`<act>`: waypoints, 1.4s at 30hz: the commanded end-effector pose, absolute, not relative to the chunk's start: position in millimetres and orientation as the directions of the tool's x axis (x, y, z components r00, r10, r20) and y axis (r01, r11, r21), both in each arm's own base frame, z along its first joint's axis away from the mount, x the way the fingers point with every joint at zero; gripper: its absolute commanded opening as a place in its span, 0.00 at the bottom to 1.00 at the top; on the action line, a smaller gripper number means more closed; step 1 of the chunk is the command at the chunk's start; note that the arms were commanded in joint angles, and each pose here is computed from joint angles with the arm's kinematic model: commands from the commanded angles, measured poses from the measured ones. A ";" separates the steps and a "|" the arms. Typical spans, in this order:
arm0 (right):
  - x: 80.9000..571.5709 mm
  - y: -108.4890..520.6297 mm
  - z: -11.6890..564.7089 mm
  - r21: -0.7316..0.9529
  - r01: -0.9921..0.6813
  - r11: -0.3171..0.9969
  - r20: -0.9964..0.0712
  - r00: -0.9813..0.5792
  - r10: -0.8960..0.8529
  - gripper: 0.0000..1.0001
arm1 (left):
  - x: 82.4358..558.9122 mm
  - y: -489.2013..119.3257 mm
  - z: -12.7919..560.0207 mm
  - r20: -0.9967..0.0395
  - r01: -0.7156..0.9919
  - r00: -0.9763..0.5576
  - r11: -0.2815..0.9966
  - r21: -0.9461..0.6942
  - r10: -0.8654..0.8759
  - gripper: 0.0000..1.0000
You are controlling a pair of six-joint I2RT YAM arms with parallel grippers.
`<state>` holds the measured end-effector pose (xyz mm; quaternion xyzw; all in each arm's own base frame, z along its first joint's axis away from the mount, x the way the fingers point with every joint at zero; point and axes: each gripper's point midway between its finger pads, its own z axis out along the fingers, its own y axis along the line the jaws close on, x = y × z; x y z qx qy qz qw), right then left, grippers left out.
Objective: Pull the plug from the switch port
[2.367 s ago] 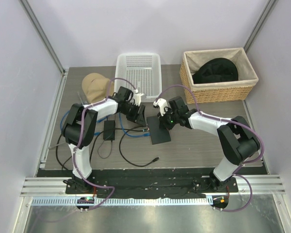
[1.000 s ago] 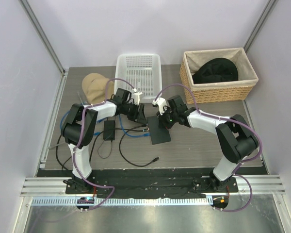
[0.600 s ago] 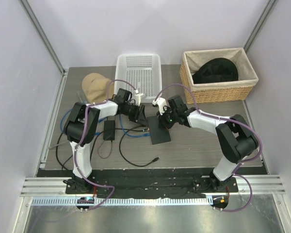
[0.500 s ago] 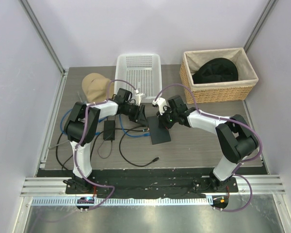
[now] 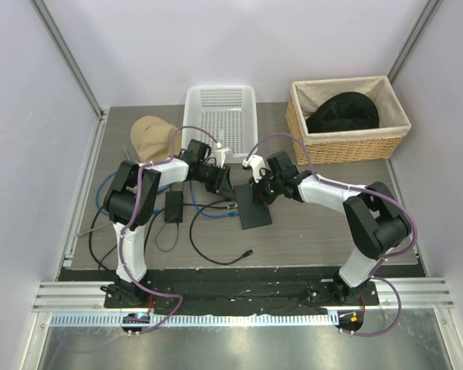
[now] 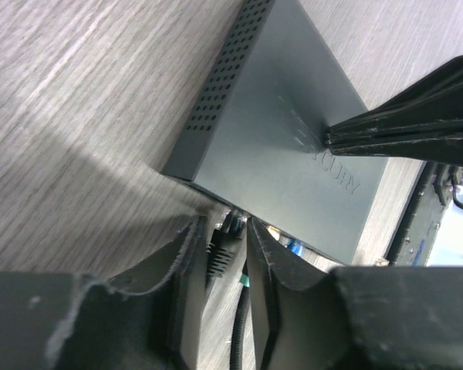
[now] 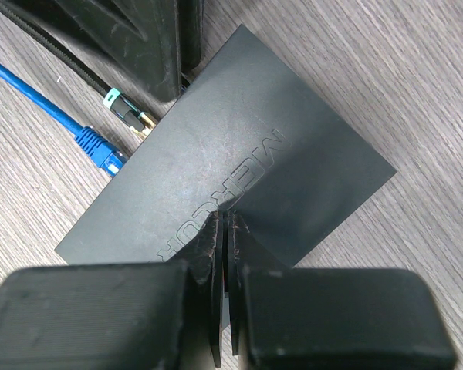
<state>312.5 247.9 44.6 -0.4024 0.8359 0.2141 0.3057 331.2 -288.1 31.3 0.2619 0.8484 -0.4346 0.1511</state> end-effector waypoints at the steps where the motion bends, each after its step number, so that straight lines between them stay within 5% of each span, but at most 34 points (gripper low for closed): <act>1: 295.0 231.3 18.6 0.120 -0.788 0.604 -0.588 -0.546 -0.597 0.04 | 330.9 -286.2 15.0 -0.482 0.597 -0.802 0.507 -0.622 0.353 0.31; 9: 295.3 231.5 18.8 0.119 -0.788 0.604 -0.589 -0.546 -0.596 0.04 | 323.5 -286.7 9.0 -0.482 0.612 -0.791 0.474 -0.633 0.377 0.28; 15: 295.1 231.3 18.6 0.119 -0.789 0.603 -0.588 -0.545 -0.598 0.04 | 327.5 -286.1 0.8 -0.468 0.605 -0.797 0.514 -0.609 0.383 0.00; 42: 293.0 232.5 20.4 0.109 -0.797 0.594 -0.596 -0.531 -0.603 0.05 | 336.4 -302.0 10.3 -0.454 0.659 -0.750 0.492 -0.569 0.481 0.00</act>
